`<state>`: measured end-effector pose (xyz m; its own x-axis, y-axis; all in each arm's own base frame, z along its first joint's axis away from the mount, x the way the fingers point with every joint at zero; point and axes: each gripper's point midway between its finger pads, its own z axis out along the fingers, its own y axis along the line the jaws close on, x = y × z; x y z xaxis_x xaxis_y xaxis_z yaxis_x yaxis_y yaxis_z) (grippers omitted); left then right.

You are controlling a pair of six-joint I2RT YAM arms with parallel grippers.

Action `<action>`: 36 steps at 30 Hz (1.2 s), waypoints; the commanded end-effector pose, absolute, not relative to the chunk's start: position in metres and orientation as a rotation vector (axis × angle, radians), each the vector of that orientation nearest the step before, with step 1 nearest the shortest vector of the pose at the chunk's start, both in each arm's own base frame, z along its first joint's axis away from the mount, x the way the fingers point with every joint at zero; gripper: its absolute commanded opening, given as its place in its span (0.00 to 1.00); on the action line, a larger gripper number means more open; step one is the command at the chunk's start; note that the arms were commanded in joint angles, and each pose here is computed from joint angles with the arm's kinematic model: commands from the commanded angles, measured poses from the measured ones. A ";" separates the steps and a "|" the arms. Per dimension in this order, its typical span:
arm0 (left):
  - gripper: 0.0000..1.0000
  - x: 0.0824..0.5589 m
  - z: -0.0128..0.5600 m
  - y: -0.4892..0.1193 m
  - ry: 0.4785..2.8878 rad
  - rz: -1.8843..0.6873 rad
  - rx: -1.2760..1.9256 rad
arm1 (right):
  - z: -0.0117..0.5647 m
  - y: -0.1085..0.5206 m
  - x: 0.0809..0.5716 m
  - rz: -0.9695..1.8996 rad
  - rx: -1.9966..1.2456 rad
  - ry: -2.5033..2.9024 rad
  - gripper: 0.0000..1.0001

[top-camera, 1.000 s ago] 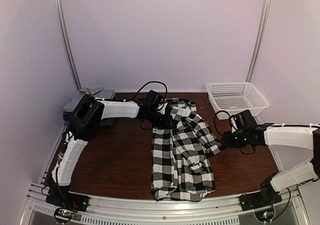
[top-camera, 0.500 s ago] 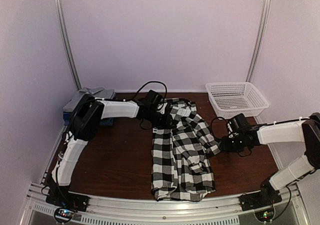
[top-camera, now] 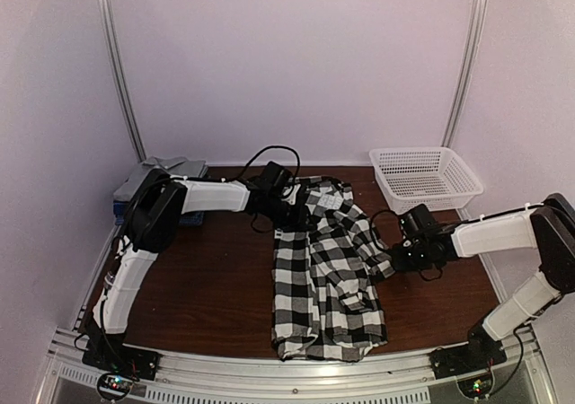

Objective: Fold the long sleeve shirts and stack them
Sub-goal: Smooth out the rectangle-folded shirt at the center of the board.

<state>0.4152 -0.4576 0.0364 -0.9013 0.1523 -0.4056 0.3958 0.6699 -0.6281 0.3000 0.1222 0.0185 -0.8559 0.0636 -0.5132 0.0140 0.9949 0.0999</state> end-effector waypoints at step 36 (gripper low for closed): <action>0.33 0.442 0.060 -0.475 2.422 -1.277 0.360 | 0.326 0.233 0.354 0.272 -0.229 2.212 0.00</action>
